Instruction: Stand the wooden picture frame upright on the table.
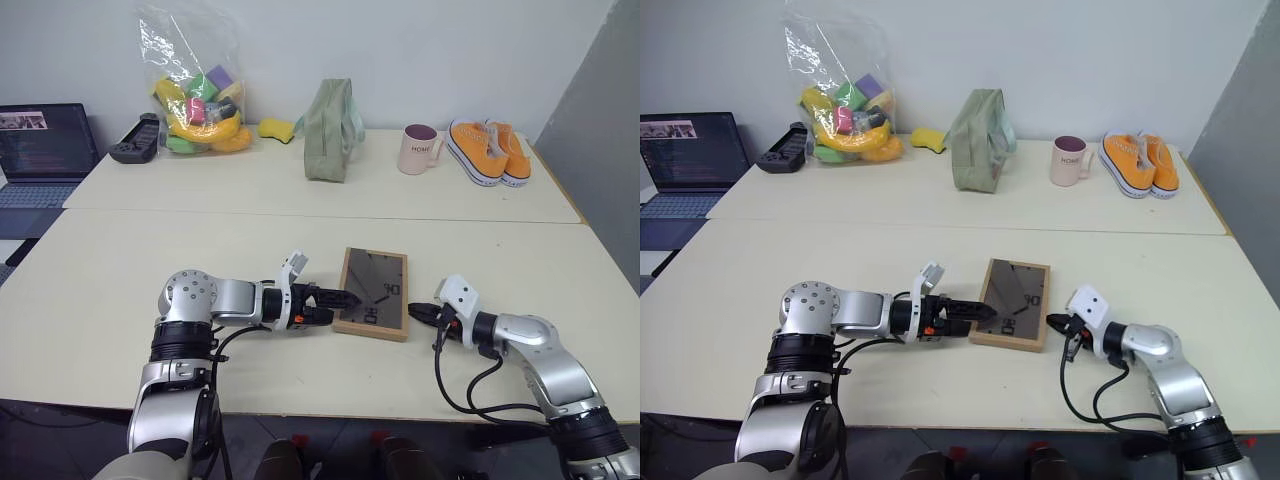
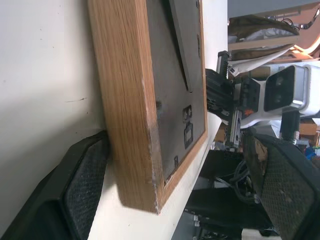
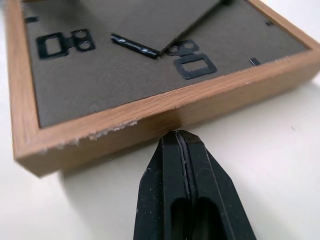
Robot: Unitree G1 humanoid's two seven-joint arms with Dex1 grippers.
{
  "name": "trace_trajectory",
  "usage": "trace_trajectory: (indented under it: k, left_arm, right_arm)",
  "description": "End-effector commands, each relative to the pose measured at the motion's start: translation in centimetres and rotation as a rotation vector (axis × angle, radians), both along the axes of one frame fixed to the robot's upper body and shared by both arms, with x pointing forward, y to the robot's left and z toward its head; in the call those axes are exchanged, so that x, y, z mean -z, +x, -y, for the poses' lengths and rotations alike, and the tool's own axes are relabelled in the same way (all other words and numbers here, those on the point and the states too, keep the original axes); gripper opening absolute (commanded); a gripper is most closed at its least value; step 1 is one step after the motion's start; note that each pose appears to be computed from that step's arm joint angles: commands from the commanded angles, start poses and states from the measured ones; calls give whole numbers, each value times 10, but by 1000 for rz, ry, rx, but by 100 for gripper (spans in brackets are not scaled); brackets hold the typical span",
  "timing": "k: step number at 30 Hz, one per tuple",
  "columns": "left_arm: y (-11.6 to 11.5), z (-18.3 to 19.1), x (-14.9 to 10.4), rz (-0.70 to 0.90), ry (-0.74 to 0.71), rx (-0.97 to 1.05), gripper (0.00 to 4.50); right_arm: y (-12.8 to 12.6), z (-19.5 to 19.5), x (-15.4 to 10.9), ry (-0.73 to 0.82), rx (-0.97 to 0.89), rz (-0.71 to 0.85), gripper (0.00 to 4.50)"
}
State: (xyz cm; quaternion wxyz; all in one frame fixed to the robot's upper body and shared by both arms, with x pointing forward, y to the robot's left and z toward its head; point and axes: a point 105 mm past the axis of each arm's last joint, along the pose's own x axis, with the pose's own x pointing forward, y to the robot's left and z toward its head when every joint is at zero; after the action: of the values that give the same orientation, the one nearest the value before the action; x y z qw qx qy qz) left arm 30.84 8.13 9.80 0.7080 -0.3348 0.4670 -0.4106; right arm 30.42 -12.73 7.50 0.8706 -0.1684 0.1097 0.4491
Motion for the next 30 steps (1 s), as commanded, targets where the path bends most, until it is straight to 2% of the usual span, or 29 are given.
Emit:
trace_trajectory:
  k: [1, 5, 15, 18, 28, 30]
  left_arm:
    - [3, -10, 13, -29, 81, -41, 439]
    - [4, -11, 13, -29, 78, -48, 439]
    - [15, -16, 5, -20, 34, -118, 439]
    - [15, -14, 2, -14, 11, -118, 393]
    - [14, -10, 0, -16, -6, -104, 190]
    - [14, -9, -1, -15, -17, -104, 164]
  right_arm:
    - [1, -16, -16, 51, -25, 46, 0]
    - [-2, -28, -17, 76, -40, 44, 0]
    - [-1, -11, -8, 29, -16, 24, 0]
    - [-2, -7, -6, 19, -14, 22, 0]
    - [-3, -3, -5, 6, -9, 23, 0]
    - [-4, -3, -5, 4, -9, 23, 0]
